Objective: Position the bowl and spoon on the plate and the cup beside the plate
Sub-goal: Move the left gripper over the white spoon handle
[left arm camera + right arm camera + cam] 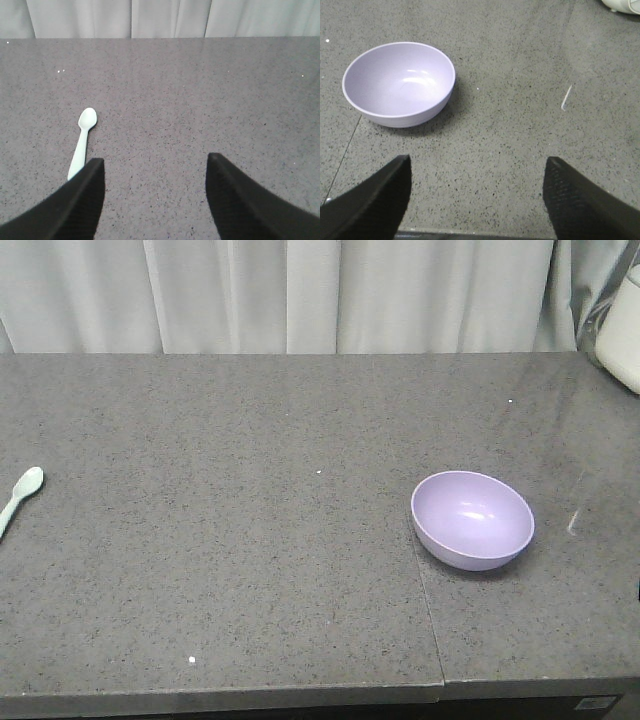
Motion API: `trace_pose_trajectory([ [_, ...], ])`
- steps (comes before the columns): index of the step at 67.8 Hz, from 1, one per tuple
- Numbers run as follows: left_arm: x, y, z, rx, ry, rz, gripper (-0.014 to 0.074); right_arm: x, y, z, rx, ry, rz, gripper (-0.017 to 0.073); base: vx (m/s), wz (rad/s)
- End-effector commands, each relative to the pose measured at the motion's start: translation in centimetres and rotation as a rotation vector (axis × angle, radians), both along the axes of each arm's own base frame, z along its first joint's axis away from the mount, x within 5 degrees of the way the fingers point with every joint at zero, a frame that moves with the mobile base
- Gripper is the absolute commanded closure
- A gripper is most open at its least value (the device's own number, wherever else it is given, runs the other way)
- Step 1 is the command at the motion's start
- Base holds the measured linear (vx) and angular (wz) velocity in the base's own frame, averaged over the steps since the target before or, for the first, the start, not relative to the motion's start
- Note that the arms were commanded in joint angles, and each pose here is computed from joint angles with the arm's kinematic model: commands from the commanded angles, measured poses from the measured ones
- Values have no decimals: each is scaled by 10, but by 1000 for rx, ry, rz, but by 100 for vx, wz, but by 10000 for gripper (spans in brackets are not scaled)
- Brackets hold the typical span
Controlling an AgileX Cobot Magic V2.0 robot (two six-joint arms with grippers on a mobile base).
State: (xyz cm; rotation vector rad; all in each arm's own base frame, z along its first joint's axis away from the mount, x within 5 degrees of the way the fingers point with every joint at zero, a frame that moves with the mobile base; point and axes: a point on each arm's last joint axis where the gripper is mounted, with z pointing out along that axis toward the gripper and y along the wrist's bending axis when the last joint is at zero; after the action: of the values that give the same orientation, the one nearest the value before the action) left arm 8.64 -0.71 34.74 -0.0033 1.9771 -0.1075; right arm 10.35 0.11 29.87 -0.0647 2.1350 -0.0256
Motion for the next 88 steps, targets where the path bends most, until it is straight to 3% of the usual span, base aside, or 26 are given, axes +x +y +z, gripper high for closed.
trace_pose_trajectory([
  [1,7,1,9,15,-24,14,154,4,0,13,-5,-64,1,-1,0,0],
  [24,87,7,3,214,304,85,154,4,0,12,-1,-54,1,-1,0,0],
  [32,125,5,-1,234,386,86,154,4,0,12,-1,-54,1,-1,0,0],
  [43,171,20,-7,212,490,121,154,4,0,12,-1,-52,1,-1,0,0],
  [60,219,50,-31,116,657,59,154,4,0,12,0,-52,1,-1,0,0],
  [69,239,64,-47,120,730,64,154,4,2,12,33,-52,4,-1,0,0],
  [88,272,69,-65,130,757,45,154,4,3,12,59,-51,6,-1,0,0],
])
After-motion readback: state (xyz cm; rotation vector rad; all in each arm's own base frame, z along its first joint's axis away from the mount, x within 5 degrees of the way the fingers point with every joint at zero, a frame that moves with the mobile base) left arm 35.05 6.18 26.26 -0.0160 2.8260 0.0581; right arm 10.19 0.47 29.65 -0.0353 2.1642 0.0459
